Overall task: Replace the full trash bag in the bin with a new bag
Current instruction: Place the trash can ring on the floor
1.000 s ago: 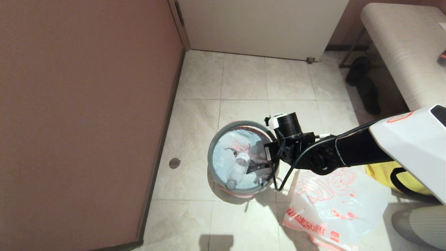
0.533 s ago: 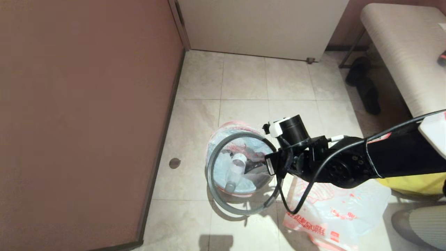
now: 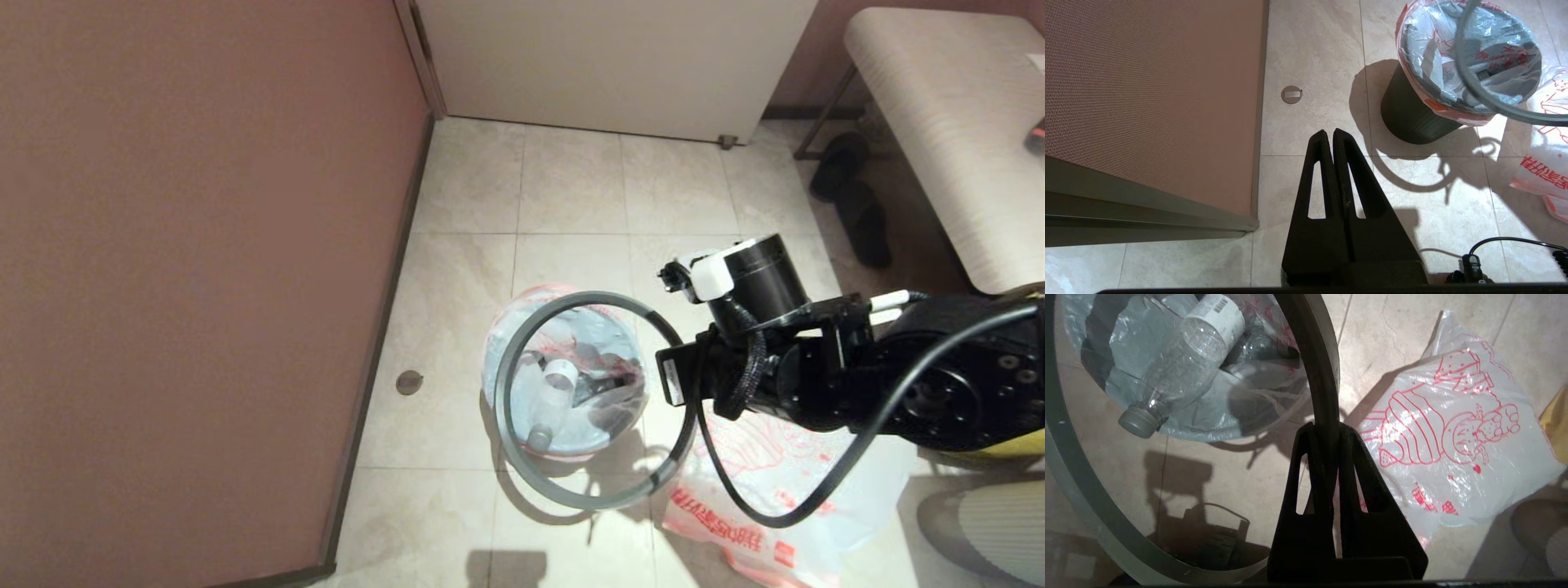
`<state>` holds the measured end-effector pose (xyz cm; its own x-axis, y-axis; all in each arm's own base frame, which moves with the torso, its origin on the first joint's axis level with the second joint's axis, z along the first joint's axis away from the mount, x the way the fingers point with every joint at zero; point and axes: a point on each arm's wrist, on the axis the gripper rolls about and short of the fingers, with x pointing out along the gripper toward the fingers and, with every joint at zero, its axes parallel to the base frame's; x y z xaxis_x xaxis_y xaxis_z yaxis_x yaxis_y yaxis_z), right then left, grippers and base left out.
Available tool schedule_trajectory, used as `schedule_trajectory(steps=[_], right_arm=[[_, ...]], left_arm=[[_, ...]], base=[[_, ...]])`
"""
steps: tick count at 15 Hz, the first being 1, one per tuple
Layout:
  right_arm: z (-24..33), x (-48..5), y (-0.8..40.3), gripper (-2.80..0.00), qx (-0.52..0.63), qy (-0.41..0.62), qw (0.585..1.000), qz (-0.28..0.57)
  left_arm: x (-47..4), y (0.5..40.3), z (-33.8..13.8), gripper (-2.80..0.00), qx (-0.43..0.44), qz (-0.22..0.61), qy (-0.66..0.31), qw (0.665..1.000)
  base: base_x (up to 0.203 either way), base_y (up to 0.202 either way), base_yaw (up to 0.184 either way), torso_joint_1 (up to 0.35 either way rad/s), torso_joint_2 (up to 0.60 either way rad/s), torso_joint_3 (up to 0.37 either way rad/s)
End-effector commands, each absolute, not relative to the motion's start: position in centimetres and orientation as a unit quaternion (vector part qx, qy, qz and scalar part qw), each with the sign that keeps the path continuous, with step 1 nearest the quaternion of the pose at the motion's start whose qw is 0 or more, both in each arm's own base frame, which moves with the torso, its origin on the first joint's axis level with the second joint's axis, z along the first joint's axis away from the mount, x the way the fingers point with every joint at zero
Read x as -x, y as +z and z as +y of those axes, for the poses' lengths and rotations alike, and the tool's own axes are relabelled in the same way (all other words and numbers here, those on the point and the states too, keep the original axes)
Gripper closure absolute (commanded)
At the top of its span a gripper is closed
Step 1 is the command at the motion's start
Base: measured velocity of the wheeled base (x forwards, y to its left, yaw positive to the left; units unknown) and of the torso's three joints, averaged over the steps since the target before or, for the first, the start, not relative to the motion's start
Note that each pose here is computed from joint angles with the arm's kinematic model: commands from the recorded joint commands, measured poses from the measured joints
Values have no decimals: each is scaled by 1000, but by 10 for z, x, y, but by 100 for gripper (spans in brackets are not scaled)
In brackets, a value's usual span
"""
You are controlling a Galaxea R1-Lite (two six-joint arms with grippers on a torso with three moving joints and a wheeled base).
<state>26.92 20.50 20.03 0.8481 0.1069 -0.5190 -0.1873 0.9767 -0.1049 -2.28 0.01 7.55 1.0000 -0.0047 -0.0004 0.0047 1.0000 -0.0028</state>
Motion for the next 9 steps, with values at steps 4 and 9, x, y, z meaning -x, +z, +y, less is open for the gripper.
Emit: schedule_trajectory(steps=[4,9], right_arm=[[153,-245,243,0,19,24,963,266],[81,-269,250,0,-68,-61,957,275]], left_arm=[[23,75,0,0,2,0,-2,1000],[23,75,0,0,2,0,-2,1000]], base=[[0,0,0,0,0,0],[0,0,0,0,0,0]])
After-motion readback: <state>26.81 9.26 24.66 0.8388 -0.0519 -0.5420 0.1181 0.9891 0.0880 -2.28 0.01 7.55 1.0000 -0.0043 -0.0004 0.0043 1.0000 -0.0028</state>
